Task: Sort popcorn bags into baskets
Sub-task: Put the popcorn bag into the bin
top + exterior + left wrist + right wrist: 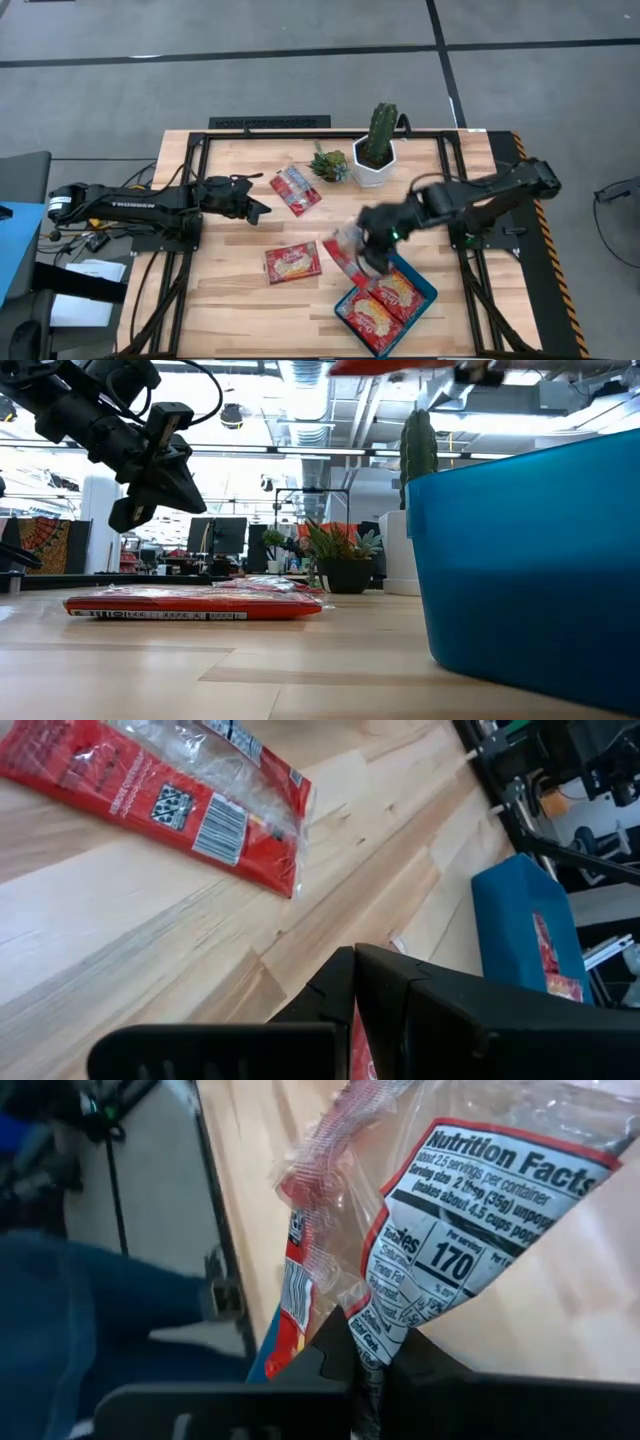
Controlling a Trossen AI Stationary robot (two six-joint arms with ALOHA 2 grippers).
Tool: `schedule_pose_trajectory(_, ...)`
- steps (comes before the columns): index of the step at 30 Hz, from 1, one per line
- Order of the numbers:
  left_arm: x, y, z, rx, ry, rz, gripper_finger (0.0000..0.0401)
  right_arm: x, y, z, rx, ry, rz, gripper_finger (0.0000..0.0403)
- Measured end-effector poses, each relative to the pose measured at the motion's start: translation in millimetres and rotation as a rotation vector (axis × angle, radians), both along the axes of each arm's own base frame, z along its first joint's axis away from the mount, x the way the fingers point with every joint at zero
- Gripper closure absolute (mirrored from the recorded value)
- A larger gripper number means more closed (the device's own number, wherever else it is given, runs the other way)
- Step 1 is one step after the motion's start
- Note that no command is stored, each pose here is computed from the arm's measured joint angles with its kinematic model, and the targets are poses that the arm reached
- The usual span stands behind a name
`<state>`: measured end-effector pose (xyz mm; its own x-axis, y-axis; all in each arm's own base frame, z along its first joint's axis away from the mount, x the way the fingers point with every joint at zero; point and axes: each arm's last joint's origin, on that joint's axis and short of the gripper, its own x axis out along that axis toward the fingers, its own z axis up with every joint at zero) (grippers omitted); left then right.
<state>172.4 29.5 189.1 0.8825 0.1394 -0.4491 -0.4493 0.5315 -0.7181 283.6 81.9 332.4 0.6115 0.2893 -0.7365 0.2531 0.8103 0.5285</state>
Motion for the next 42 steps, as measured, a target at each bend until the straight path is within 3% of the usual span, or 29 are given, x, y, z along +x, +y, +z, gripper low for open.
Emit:
schedule_pose_trajectory(6,-0.1,0.0,-0.2,0.000,0.003,0.000,0.0401,-22.3,47.5,-14.1,0.037,0.111,0.004,0.0365)
schedule_pose_trajectory(12,-0.2,0.4,-0.2,0.013,0.005,0.010,0.0401,-51.5,70.6,-45.8,0.063,0.263,-0.034,0.0374)
schedule_pose_trajectory(20,-0.2,0.8,-0.3,0.018,0.006,0.022,0.0401,-77.6,70.3,-84.1,0.115,0.300,-0.041,0.0363)
schedule_pose_trajectory(32,-0.3,1.0,-0.5,0.014,0.007,0.032,0.0401,-82.5,65.1,-115.2,0.140,0.313,-0.016,0.0351)
schedule_pose_trajectory(37,-0.5,1.6,-0.6,0.022,0.009,0.051,0.0401,-79.3,60.6,-115.3,0.128,0.301,-0.014,0.0319)
schedule_pose_trajectory(42,-0.9,1.8,-1.2,0.026,0.017,0.058,0.0401,-76.1,56.2,-115.2,0.132,0.298,-0.026,0.0260)
